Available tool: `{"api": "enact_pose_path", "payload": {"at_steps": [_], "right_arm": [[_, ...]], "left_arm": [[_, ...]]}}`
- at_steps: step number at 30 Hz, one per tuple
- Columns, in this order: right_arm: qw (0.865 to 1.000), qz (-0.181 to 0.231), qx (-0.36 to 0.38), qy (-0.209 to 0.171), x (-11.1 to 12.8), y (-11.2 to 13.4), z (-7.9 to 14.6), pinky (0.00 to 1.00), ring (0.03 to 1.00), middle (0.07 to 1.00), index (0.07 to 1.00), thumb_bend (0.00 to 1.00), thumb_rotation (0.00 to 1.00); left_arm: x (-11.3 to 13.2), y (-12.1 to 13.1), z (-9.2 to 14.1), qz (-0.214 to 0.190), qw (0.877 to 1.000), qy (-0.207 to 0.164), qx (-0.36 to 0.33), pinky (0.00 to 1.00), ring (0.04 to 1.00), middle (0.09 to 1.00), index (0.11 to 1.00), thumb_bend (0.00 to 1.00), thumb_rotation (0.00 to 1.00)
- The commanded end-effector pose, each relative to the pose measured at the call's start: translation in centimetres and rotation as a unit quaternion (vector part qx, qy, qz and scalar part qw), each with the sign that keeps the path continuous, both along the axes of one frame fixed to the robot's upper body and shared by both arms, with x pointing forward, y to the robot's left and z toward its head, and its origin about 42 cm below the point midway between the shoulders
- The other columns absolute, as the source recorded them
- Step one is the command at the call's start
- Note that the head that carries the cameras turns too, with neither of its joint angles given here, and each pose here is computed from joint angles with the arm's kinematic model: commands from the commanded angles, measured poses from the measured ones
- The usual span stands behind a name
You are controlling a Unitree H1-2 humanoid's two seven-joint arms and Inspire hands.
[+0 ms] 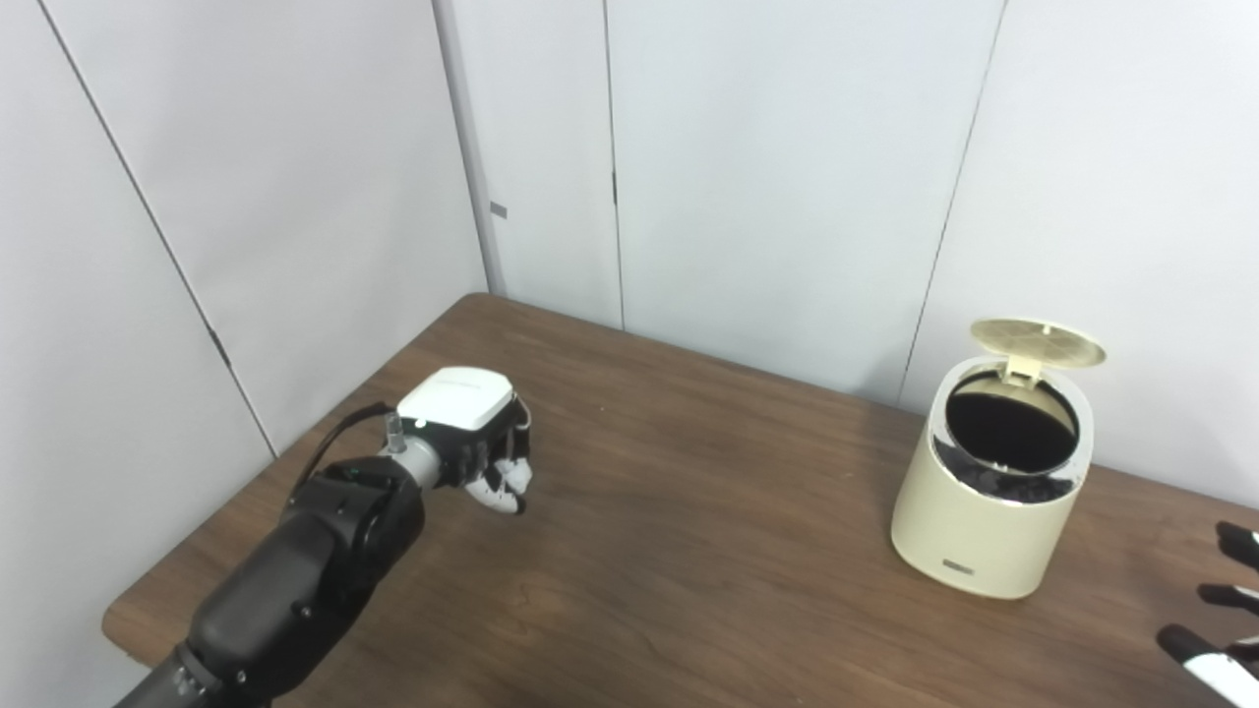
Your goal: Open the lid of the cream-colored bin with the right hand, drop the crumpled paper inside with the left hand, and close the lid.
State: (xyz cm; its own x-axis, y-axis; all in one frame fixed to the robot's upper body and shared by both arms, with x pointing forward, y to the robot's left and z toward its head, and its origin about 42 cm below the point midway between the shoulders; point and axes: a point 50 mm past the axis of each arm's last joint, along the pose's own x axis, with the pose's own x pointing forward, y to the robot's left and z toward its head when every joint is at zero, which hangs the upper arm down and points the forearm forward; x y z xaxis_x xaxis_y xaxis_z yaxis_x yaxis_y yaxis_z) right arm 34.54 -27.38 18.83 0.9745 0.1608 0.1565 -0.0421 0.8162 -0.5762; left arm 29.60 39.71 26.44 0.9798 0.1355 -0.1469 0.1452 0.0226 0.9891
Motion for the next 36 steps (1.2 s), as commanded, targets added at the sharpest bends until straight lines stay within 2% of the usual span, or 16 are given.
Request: {"api": "enact_pose_path", "payload": {"at_steps": [1,5,9,17,21,25,29,36], "right_arm": [[0.999,0.002,0.003,-0.041,0.7,0.3,1.9,0.45,0.753,0.892,0.878,0.76,0.63],[0.999,0.004,0.009,-0.038,0.8,0.4,1.8,0.44,0.748,0.887,0.873,0.79,0.64],[0.999,0.006,0.010,-0.036,0.8,0.6,1.8,0.44,0.750,0.895,0.879,0.79,0.63],[0.999,0.006,0.005,-0.035,0.6,1.0,1.9,0.47,0.775,0.906,0.889,0.76,0.60],[0.999,0.006,0.009,-0.033,0.6,1.1,1.8,0.53,0.789,0.911,0.890,0.73,0.55],[1.000,0.006,0.008,-0.029,0.4,1.6,2.1,0.58,0.799,0.910,0.893,0.70,0.51],[1.000,0.002,0.017,-0.016,0.3,1.7,2.1,0.65,0.822,0.924,0.902,0.66,0.42],[1.000,0.004,0.010,-0.024,0.1,2.2,2.3,0.65,0.804,0.918,0.906,0.65,0.38]], "left_arm": [[0.5,0.1,3.6,-0.007,0.998,-0.063,0.021,0.35,0.395,0.480,0.510,0.50,0.00],[0.7,-1.1,4.7,-0.035,0.995,-0.094,0.000,0.38,0.404,0.490,0.490,0.50,0.00],[0.9,-3.0,5.8,-0.067,0.991,-0.112,-0.007,0.35,0.383,0.472,0.501,0.50,0.00],[1.6,-6.0,7.3,-0.121,0.981,-0.153,-0.016,0.35,0.382,0.467,0.508,0.50,0.00],[2.1,-7.6,8.1,-0.158,0.972,-0.175,-0.023,0.30,0.357,0.455,0.529,0.50,0.00],[2.8,-9.1,8.7,-0.186,0.964,-0.186,-0.023,0.29,0.359,0.466,0.533,0.50,0.00],[3.4,-10.5,9.3,-0.206,0.957,-0.199,-0.040,0.29,0.349,0.460,0.538,0.49,0.00],[4.4,-12.3,10.3,-0.231,0.947,-0.218,-0.053,0.31,0.366,0.477,0.518,0.50,0.00]]}}
